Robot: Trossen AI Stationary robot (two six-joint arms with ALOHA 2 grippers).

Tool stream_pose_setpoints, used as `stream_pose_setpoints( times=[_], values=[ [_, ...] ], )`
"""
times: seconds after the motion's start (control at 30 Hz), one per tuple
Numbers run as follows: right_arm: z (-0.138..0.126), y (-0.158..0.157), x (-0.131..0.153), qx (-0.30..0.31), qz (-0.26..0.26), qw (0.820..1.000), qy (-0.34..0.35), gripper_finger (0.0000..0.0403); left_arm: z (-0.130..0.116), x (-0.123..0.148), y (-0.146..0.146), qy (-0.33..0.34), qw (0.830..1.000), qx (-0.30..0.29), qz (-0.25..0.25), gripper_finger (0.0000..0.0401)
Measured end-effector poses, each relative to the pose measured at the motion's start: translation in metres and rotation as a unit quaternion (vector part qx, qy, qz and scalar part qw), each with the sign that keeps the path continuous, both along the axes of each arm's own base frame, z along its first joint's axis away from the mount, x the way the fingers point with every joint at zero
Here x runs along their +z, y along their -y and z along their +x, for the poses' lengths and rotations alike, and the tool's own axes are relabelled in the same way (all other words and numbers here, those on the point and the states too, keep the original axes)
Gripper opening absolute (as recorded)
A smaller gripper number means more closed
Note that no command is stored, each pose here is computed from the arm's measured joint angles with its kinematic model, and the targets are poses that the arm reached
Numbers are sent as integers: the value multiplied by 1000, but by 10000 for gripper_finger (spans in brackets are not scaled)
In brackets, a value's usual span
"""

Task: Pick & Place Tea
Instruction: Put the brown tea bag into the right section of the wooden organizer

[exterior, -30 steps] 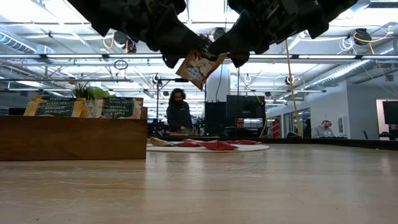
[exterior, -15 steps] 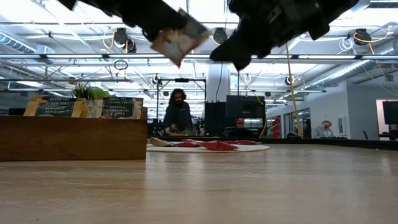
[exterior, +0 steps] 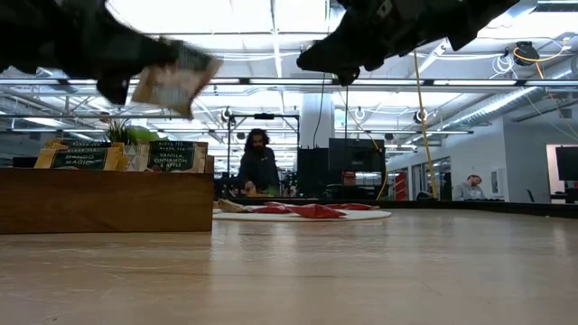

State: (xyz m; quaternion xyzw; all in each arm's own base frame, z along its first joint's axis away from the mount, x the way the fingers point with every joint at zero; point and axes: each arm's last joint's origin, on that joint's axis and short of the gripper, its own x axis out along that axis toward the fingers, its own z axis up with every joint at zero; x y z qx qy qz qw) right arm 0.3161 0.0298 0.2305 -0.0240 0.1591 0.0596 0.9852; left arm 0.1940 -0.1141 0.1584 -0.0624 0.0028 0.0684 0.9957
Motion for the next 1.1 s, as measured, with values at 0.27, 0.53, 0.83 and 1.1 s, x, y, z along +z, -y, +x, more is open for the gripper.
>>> stream_pose_setpoints(
  times=[0.27,0.53,0.83,1.1],
  values=[
    [1,1,4,-26,-1,999,21,1,7,-17,4,-35,999,-4,21,1],
    [2,1,5,-26,0,999,27,1,13,-38,1,-72,997,-1,41,0],
    [2,1,5,-26,0,999,27,0,14,-45,1,-88,994,-11,56,1],
    [2,1,5,-27,0,999,27,0,14,-45,1,-89,994,-5,68,64]
  ],
)
